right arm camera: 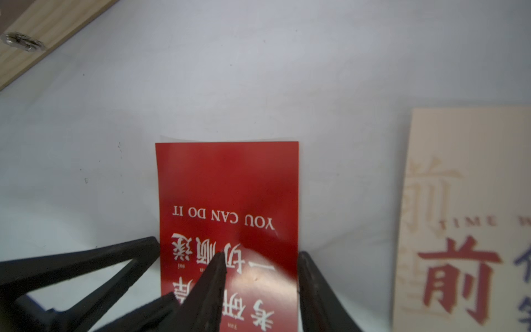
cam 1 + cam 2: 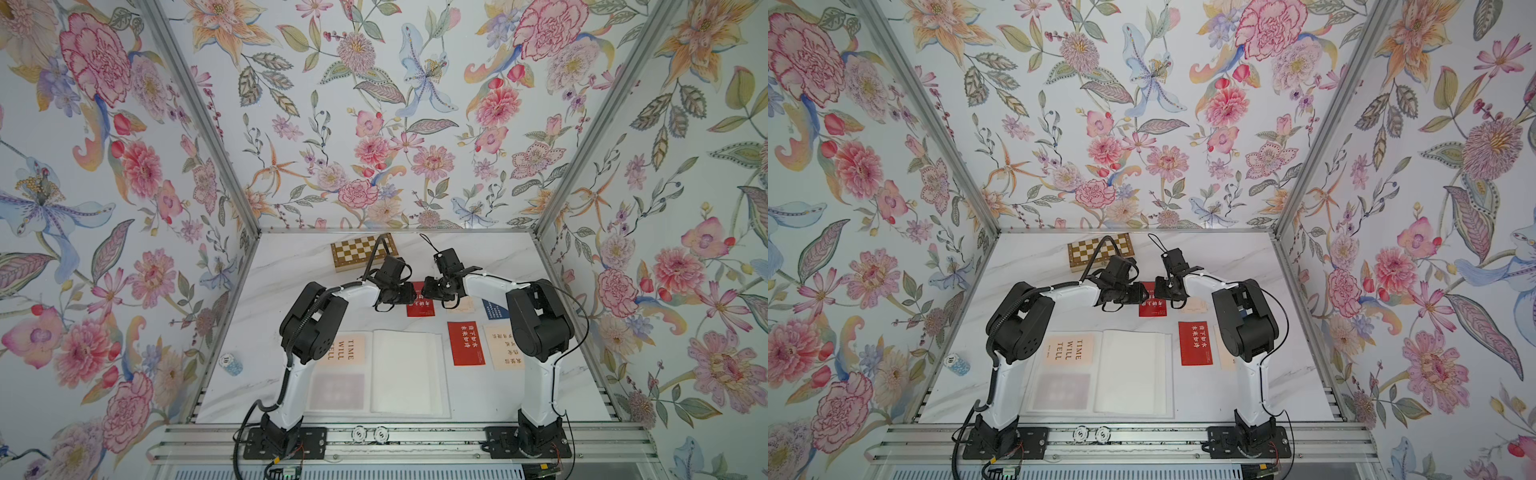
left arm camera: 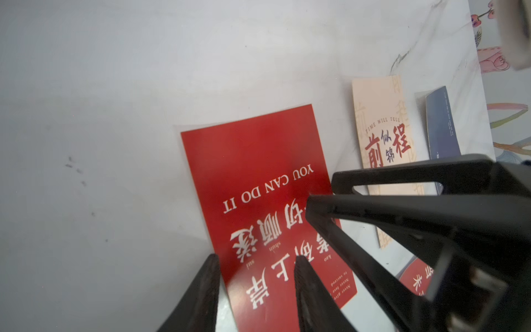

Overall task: Place the photos into the photo albums
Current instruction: Pick up the photo at the center of the board.

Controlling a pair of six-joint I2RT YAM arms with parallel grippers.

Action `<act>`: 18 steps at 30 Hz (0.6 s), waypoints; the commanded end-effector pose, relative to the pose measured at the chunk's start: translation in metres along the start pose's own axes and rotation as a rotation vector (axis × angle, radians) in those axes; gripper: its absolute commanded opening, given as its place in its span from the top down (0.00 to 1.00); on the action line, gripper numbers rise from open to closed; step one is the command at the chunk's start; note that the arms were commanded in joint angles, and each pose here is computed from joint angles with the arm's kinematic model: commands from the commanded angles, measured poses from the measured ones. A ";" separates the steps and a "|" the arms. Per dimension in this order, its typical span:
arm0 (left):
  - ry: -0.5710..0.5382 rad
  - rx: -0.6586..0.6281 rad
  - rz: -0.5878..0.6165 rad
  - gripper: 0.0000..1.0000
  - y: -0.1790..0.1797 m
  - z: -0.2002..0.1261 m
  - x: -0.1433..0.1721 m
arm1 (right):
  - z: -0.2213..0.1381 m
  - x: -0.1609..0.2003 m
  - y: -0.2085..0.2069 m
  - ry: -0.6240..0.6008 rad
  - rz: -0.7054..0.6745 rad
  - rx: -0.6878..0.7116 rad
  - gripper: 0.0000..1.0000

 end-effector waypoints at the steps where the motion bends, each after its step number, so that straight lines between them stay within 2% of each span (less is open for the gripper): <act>1: 0.044 -0.042 -0.021 0.60 0.010 0.005 0.012 | -0.005 0.020 -0.015 0.056 0.019 0.040 0.57; 6: 0.045 -0.044 -0.019 0.61 0.010 0.004 0.013 | -0.005 0.021 -0.021 0.063 0.029 0.037 0.57; 18: 0.050 -0.038 -0.026 0.62 0.010 0.003 0.016 | 0.006 0.033 -0.008 0.096 0.033 -0.024 0.57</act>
Point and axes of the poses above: each gripper's point midway between its finger pads, its own z axis out along the fingers, its own y axis along the line the jaws close on, x = y × z, the point moved 2 cm from there along -z, back along the fingers, and after that the axes turned 3 degrees about z, right-handed, at the moved point
